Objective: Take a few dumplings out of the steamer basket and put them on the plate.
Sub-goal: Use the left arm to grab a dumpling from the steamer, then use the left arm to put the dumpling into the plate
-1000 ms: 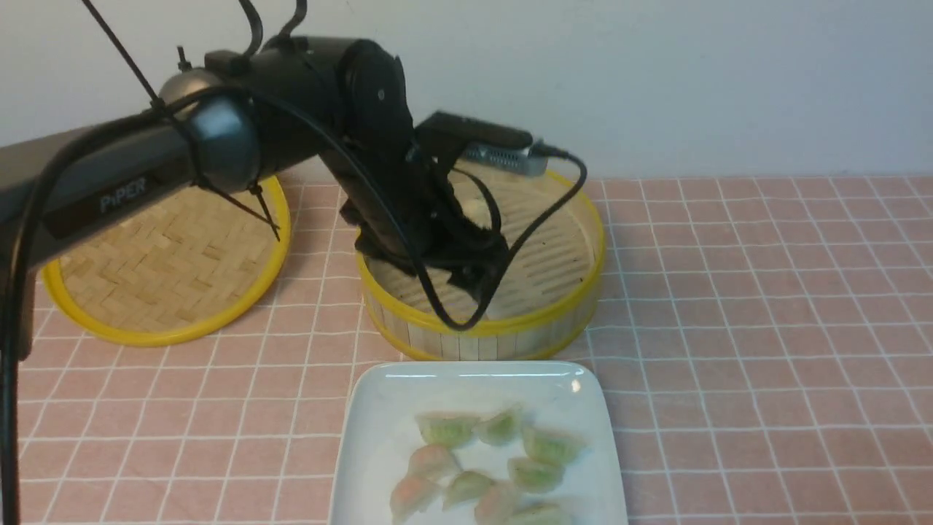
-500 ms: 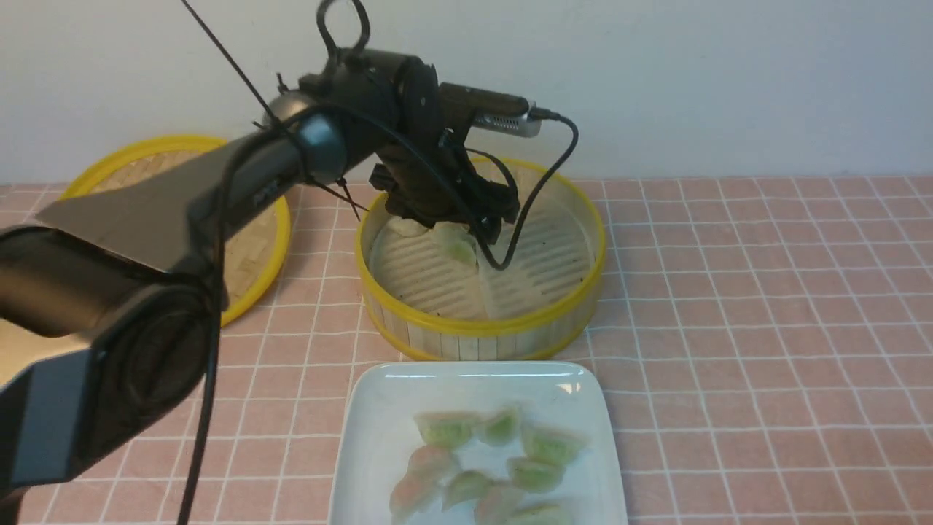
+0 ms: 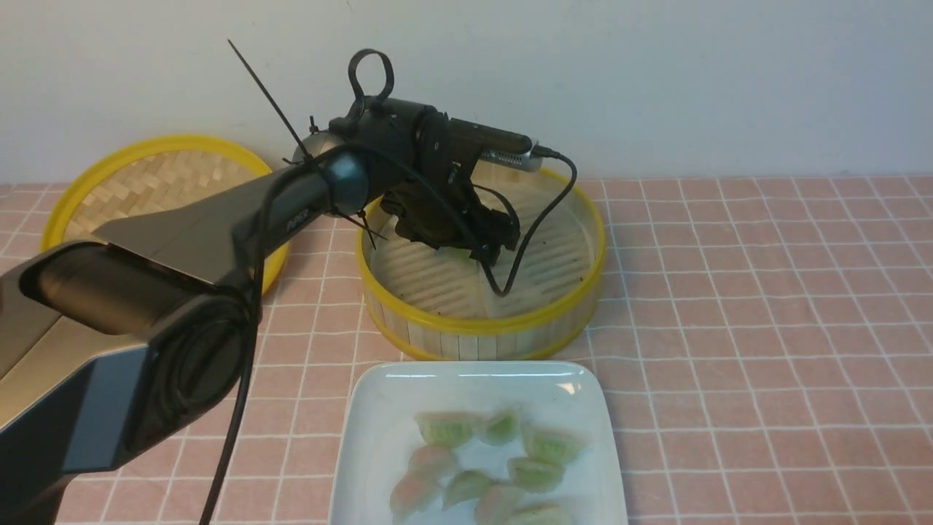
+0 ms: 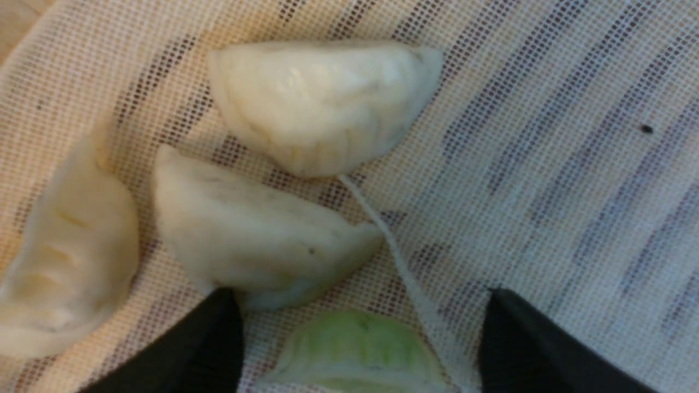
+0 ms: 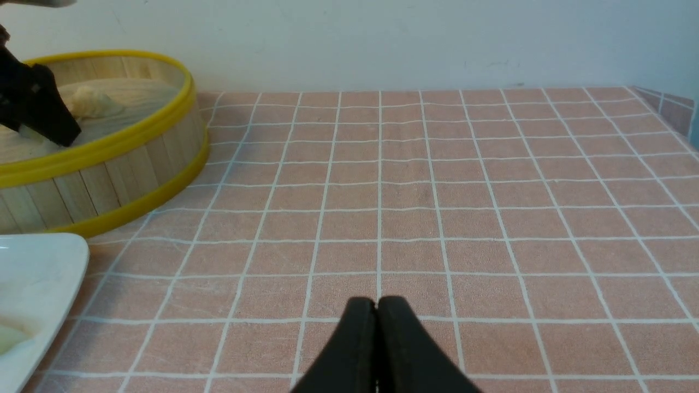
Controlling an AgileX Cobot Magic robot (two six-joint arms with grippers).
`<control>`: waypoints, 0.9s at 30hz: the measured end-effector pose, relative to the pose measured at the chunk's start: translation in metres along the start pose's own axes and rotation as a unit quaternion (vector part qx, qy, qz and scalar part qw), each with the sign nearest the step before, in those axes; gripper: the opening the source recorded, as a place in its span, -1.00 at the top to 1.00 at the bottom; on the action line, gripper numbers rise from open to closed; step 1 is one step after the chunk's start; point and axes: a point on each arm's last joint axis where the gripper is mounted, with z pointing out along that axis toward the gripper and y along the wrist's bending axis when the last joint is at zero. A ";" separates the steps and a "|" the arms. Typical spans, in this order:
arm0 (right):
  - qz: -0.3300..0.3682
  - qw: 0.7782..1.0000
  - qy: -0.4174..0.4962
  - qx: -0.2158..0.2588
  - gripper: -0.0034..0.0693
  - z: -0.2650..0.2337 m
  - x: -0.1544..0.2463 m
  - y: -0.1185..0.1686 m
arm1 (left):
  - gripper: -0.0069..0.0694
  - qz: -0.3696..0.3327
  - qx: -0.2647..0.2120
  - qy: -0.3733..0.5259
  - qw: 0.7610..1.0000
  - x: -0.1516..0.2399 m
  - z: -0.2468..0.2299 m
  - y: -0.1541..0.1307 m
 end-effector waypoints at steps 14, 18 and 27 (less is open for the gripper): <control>0.000 1.000 0.000 0.000 0.95 0.000 0.000 0.000 | -0.06 0.007 0.011 0.053 0.999 -0.022 -0.042 -0.005; 0.000 1.000 0.000 0.000 0.95 0.000 0.000 0.000 | -0.06 0.015 0.015 0.022 1.000 -0.041 -0.078 -0.008; 0.000 1.000 0.000 0.000 0.95 0.000 0.000 0.000 | -0.06 0.014 0.091 0.009 0.996 -0.034 -0.152 -0.031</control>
